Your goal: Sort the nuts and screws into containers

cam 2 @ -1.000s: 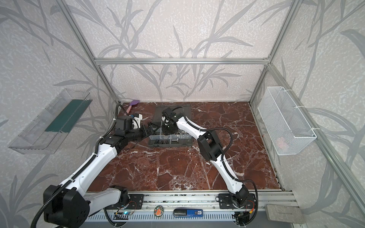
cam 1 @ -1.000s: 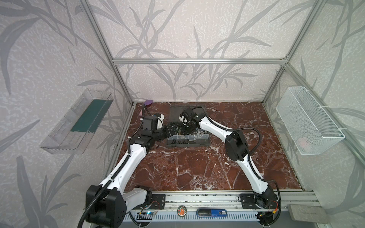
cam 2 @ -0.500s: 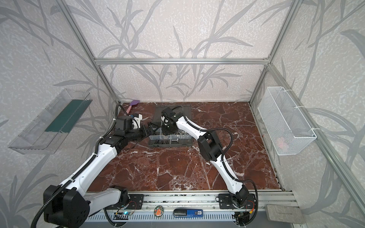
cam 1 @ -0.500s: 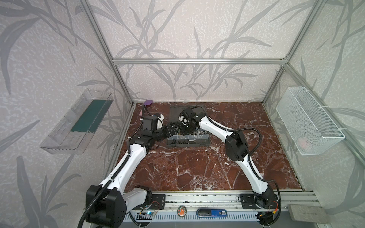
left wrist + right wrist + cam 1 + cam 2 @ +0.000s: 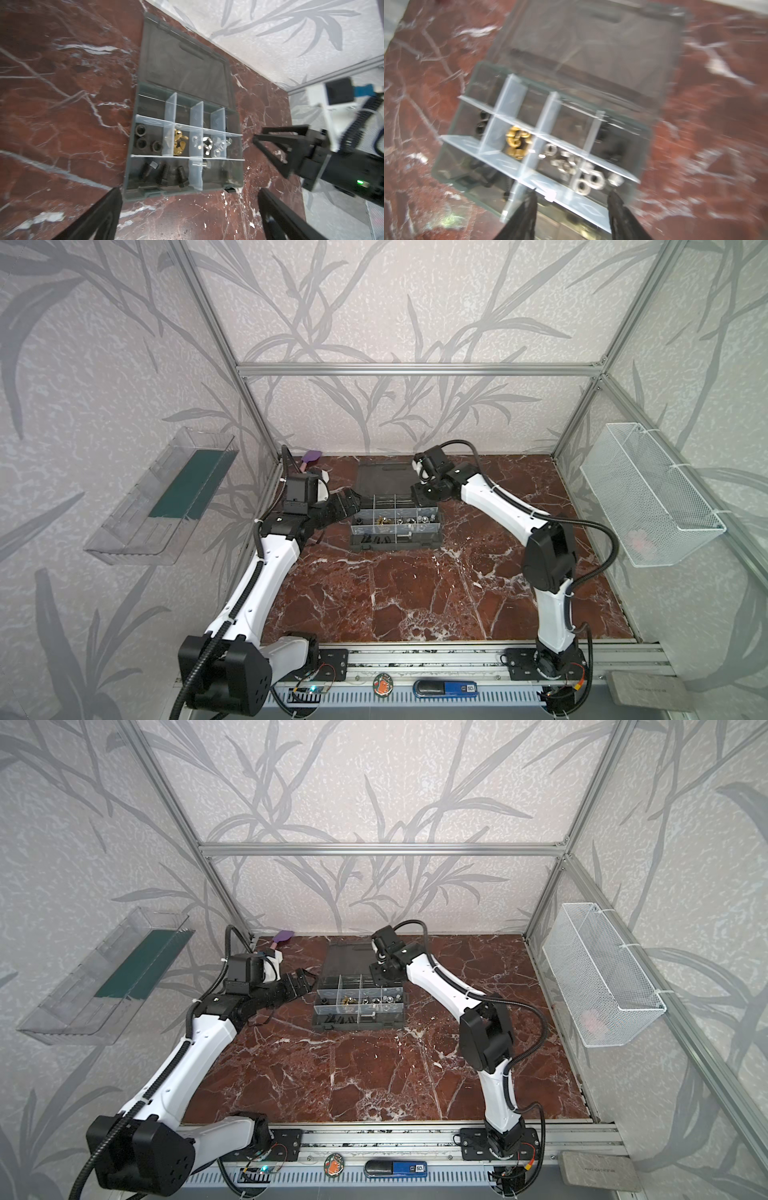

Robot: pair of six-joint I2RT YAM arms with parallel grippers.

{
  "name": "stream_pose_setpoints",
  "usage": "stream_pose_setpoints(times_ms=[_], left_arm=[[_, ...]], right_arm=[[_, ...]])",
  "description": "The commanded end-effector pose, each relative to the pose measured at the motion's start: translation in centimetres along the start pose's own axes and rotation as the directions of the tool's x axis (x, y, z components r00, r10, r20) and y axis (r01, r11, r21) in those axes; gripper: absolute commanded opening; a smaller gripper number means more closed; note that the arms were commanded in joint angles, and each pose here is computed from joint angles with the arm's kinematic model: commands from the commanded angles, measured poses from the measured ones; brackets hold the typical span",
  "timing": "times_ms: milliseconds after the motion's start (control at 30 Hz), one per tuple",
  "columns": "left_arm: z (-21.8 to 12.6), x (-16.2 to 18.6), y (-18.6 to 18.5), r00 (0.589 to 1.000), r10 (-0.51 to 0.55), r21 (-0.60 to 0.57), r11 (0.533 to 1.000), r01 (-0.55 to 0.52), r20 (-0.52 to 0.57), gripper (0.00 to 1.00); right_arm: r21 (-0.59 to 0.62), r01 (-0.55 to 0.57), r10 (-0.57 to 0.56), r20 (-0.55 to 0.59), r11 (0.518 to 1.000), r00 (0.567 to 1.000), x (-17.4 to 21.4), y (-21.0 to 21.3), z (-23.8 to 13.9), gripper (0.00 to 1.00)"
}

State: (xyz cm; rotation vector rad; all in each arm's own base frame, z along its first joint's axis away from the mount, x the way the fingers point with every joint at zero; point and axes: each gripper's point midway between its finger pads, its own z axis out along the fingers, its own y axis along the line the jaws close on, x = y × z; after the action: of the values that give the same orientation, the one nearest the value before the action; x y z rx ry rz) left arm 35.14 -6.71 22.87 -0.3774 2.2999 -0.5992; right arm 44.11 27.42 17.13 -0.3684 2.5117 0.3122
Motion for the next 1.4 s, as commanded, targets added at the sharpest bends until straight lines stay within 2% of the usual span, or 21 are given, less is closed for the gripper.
stream_pose_setpoints(times_ms=[0, 67, 100, 200, 333, 467, 600, 733, 833, 900, 1100, 1233, 1300, 1367], left_arm=[[-0.4, -1.2, 3.9, 0.999, -0.014, -0.178, 0.984, 0.020, 0.035, 0.99], [-0.6, -2.0, 5.4, 0.993, -0.057, -0.231, 0.970, 0.078, 0.099, 0.99], [-0.8, -2.3, 6.3, 0.987, -0.070, -0.259, 0.960, 0.106, 0.144, 1.00], [-1.2, -3.5, 7.7, 0.963, -0.046, -0.288, 0.950, 0.124, 0.265, 0.99], [-1.3, -4.0, 10.6, 0.948, -0.001, -0.405, 0.904, 0.137, 0.319, 0.99], [-1.0, -4.0, 13.8, 0.942, 0.089, -0.550, 0.828, 0.110, 0.323, 1.00], [-0.4, -3.0, 16.8, 0.946, 0.151, -0.657, 0.750, 0.080, 0.288, 0.99], [0.1, -2.1, 18.8, 0.942, 0.207, -0.713, 0.700, 0.046, 0.263, 0.99], [0.8, -1.8, 19.4, 0.939, 0.232, -0.719, 0.695, 0.024, 0.255, 0.99], [1.3, -1.7, 19.7, 0.944, 0.225, -0.718, 0.696, 0.018, 0.242, 0.99], [3.5, -1.7, 21.4, 0.944, 0.250, -0.753, 0.658, -0.001, 0.217, 0.99], [5.0, -2.1, 21.6, 0.929, 0.259, -0.730, 0.683, 0.017, 0.264, 0.99], [5.7, -2.2, 21.4, 0.919, 0.270, -0.707, 0.707, 0.012, 0.286, 1.00], [5.9, -2.5, 21.5, 0.915, 0.283, -0.710, 0.704, 0.005, 0.287, 1.00]], right_arm=[[0.086, -0.138, 0.128, 0.113, 0.987, 0.985, -0.8, -6.8, -1.9, 0.70], [0.092, -0.236, 0.222, 0.144, 0.967, 0.964, 0.4, -10.5, -3.0, 0.93], [0.095, -0.296, 0.278, 0.163, 0.950, 0.947, 1.1, -12.6, -3.6, 0.99], [0.098, -0.443, 0.415, 0.222, 0.891, 0.883, 3.5, -18.1, -5.3, 0.99], [0.153, -0.554, 0.508, 0.258, 0.818, 0.822, 7.6, -23.4, -6.0, 0.99], [0.270, -0.599, 0.530, 0.289, 0.754, 0.797, 11.2, -26.8, -6.2, 0.99], [0.398, -0.588, 0.482, 0.340, 0.704, 0.808, 13.5, -29.2, -6.1, 0.99], [0.433, -0.536, 0.414, 0.348, 0.725, 0.841, 14.1, -29.8, -5.5, 0.99], [0.518, -0.501, 0.355, 0.359, 0.693, 0.863, 14.7, -31.0, -6.5, 0.99], [0.541, -0.477, 0.317, 0.365, 0.693, 0.875, 15.2, -31.3, -6.4, 0.99], [0.488, -0.429, 0.176, 0.481, 0.760, 0.859, 14.4, -30.4, -5.6, 0.99], [0.426, -0.422, 0.153, 0.535, 0.800, 0.831, 13.8, -29.5, -5.4, 0.99], [0.416, -0.412, 0.154, 0.528, 0.810, 0.835, 13.9, -29.2, -5.3, 0.99], [0.401, -0.389, 0.131, 0.537, 0.829, 0.833, 13.6, -28.7, -5.3, 0.99]])
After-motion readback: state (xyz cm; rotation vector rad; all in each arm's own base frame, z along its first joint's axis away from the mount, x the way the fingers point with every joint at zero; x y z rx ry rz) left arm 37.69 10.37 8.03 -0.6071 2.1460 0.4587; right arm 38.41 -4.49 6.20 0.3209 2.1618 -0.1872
